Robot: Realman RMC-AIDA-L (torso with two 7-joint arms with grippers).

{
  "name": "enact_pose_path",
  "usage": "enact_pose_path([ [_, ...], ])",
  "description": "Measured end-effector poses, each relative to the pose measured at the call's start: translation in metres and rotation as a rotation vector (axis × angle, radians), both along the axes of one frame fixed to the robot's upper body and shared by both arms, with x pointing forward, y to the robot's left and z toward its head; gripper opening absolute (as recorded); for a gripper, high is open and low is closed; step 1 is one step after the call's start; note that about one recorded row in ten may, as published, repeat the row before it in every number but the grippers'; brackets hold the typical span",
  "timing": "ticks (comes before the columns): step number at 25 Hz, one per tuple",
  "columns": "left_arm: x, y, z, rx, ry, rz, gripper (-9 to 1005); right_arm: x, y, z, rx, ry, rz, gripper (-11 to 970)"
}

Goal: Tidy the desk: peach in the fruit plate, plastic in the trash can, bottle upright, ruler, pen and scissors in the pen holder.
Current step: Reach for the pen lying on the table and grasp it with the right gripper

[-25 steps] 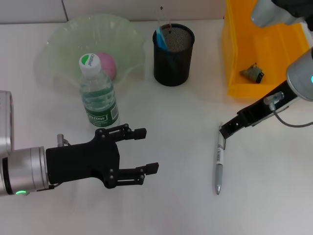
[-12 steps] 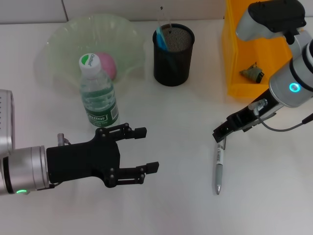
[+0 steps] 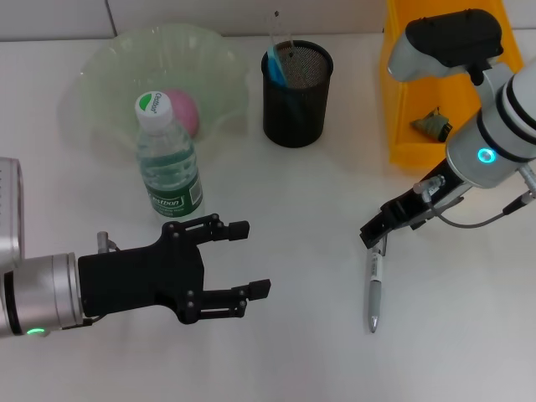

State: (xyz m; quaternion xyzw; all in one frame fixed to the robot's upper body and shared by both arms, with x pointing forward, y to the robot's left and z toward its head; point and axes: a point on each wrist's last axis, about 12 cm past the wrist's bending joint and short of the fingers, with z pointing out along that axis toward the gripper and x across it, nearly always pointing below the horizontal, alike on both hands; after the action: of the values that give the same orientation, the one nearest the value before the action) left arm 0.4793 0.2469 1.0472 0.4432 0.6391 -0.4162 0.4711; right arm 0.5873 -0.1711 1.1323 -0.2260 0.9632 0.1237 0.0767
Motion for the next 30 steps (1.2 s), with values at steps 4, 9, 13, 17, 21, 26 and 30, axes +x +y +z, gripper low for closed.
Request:
enact_pose_path([
  [4,0.0,0.0001,-0.0002,0.0,0.001,0.001,813,0.0015,0.0018,-0.0026,-0.006,0.008,0.002,791],
  [9,-0.0004,0.0006,-0.0006,0.001,0.002,0.004,813,0.0019,0.0042,-0.0035,-0.015,0.008,0.012,729],
  [13,-0.0008,0.0009,-0.0011,0.002,0.004,0.005,813,0.0029,0.0046,-0.0041,-0.013,-0.001,0.009,680],
  [17,-0.0015,0.0011,-0.0019,0.001,0.008,0.006,813,0.0033,0.0043,-0.0054,-0.012,-0.002,0.005,641],
  [21,-0.0021,0.0012,-0.0027,0.001,0.007,0.008,812,0.0037,0.0047,-0.0055,-0.012,-0.004,0.005,612],
  [26,-0.0021,0.0013,-0.0029,0.001,0.003,0.008,812,0.004,0.005,-0.0053,-0.011,-0.005,0.005,577],
  [30,-0.0023,0.0014,-0.003,0.0,0.004,0.01,812,0.0052,0.0049,-0.0068,-0.011,-0.008,0.001,570],
])
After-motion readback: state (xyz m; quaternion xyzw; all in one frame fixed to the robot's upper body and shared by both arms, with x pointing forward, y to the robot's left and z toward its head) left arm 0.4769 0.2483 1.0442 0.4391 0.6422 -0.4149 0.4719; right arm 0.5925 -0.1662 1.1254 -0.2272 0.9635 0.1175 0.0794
